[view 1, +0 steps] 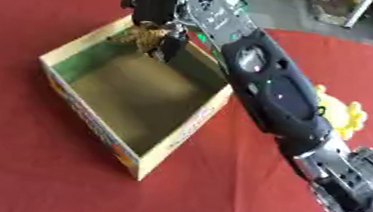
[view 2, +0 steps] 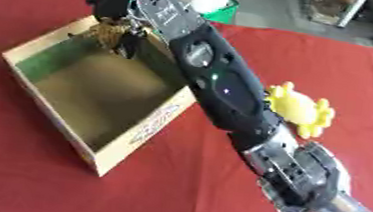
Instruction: Pick up objects on the table and place them in the box.
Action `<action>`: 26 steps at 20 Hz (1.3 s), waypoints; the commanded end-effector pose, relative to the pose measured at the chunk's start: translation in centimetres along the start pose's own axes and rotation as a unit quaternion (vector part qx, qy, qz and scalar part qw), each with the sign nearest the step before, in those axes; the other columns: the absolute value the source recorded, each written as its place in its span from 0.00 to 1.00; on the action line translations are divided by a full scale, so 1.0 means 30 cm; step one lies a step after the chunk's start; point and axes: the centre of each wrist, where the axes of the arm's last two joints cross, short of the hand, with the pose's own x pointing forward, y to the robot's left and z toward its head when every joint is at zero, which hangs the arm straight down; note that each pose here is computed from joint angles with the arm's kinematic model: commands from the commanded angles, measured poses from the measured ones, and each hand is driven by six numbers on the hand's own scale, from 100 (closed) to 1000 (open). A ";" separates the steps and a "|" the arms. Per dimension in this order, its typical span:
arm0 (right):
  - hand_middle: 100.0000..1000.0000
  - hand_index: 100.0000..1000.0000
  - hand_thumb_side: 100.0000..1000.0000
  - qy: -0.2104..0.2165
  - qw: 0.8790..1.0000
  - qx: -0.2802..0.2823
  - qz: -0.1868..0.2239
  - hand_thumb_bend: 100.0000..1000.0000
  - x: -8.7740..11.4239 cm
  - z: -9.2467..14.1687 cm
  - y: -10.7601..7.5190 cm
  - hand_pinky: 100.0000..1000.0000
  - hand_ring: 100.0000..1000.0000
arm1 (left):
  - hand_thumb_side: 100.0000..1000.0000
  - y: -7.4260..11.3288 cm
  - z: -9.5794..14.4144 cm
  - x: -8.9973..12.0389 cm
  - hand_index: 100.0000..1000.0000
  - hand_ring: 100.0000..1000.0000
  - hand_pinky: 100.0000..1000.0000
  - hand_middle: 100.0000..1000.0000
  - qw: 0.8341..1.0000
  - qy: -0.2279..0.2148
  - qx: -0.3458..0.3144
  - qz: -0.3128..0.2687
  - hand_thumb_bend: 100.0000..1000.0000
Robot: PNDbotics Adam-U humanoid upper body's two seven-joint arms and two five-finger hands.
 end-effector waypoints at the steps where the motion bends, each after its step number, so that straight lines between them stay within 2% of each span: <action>1: 1.00 1.00 0.62 -0.058 0.997 0.043 0.035 0.82 -0.064 0.069 -0.042 0.87 1.00 | 0.91 0.002 -0.014 0.016 0.75 0.58 0.74 0.64 1.000 -0.010 -0.002 0.000 0.00; 5: 1.00 1.00 0.60 -0.071 0.997 0.042 0.008 0.82 -0.093 0.114 -0.046 0.87 1.00 | 0.91 0.005 -0.012 0.015 0.75 0.58 0.74 0.64 1.000 -0.009 0.000 -0.003 0.00; 7: 1.00 1.00 0.54 -0.085 0.995 0.048 0.004 0.81 -0.084 0.109 -0.029 0.87 1.00 | 0.91 0.005 -0.013 0.015 0.75 0.58 0.74 0.64 1.000 -0.009 0.001 -0.003 0.00; 8: 1.00 1.00 0.50 -0.096 0.994 0.054 0.004 0.77 -0.076 0.098 -0.015 0.86 1.00 | 0.90 0.004 -0.013 0.015 0.75 0.58 0.74 0.64 1.000 -0.009 0.000 -0.003 0.00; 9: 0.97 1.00 0.50 -0.116 0.991 0.062 -0.001 0.79 -0.063 0.078 0.013 0.86 1.00 | 0.90 0.002 -0.014 0.016 0.75 0.58 0.74 0.64 1.000 -0.010 -0.001 -0.002 0.00; 10: 0.86 0.98 0.48 -0.138 0.988 0.066 -0.013 0.74 -0.053 0.057 0.043 0.87 1.00 | 0.91 0.001 -0.014 0.016 0.75 0.58 0.74 0.64 1.000 -0.010 -0.002 -0.002 0.00; 11: 0.84 1.00 0.50 -0.159 0.985 0.065 -0.028 0.74 -0.050 0.040 0.071 0.87 1.00 | 0.90 0.001 -0.014 0.016 0.75 0.58 0.74 0.64 1.000 -0.010 -0.002 -0.002 0.00; 13: 1.00 1.00 0.56 -0.179 0.981 0.056 -0.056 0.76 -0.060 0.033 0.099 0.88 1.00 | 0.90 0.002 -0.012 0.015 0.75 0.58 0.74 0.64 1.000 -0.008 0.000 -0.003 0.00; 18: 1.00 1.00 0.57 -0.191 0.976 0.033 -0.095 0.78 -0.059 0.042 0.112 0.90 1.00 | 0.90 0.003 -0.014 0.015 0.75 0.58 0.74 0.64 1.000 -0.009 0.000 -0.003 0.00; 19: 1.00 1.00 0.56 -0.191 0.976 0.033 -0.097 0.76 -0.059 0.044 0.114 0.90 1.00 | 0.90 0.003 -0.013 0.015 0.75 0.58 0.74 0.64 1.000 -0.009 0.001 -0.004 0.00; 21: 1.00 1.00 0.45 -0.193 0.975 0.033 -0.102 0.64 -0.057 0.045 0.123 0.89 1.00 | 0.90 0.003 -0.013 0.015 0.75 0.58 0.74 0.64 1.000 -0.009 0.002 -0.005 0.00; 22: 1.00 1.00 0.38 -0.192 0.975 0.032 -0.104 0.48 -0.059 0.047 0.123 0.87 1.00 | 0.89 0.003 -0.013 0.015 0.75 0.58 0.74 0.64 1.000 -0.008 0.002 -0.005 0.00; 24: 1.00 1.00 0.37 -0.188 0.976 0.026 -0.110 0.26 -0.064 0.054 0.118 0.85 1.00 | 0.89 0.003 -0.012 0.015 0.75 0.58 0.74 0.64 1.000 -0.008 0.001 -0.006 0.00; 25: 1.00 1.00 0.37 -0.188 0.975 0.023 -0.113 0.26 -0.065 0.057 0.116 0.84 1.00 | 0.89 0.003 -0.012 0.015 0.75 0.58 0.74 0.64 1.000 -0.008 0.001 -0.006 0.00; 26: 1.00 1.00 0.39 -0.190 0.975 0.021 -0.115 0.35 -0.063 0.057 0.117 0.84 1.00 | 0.89 0.003 -0.012 0.015 0.75 0.58 0.74 0.63 1.000 -0.007 0.001 -0.006 0.00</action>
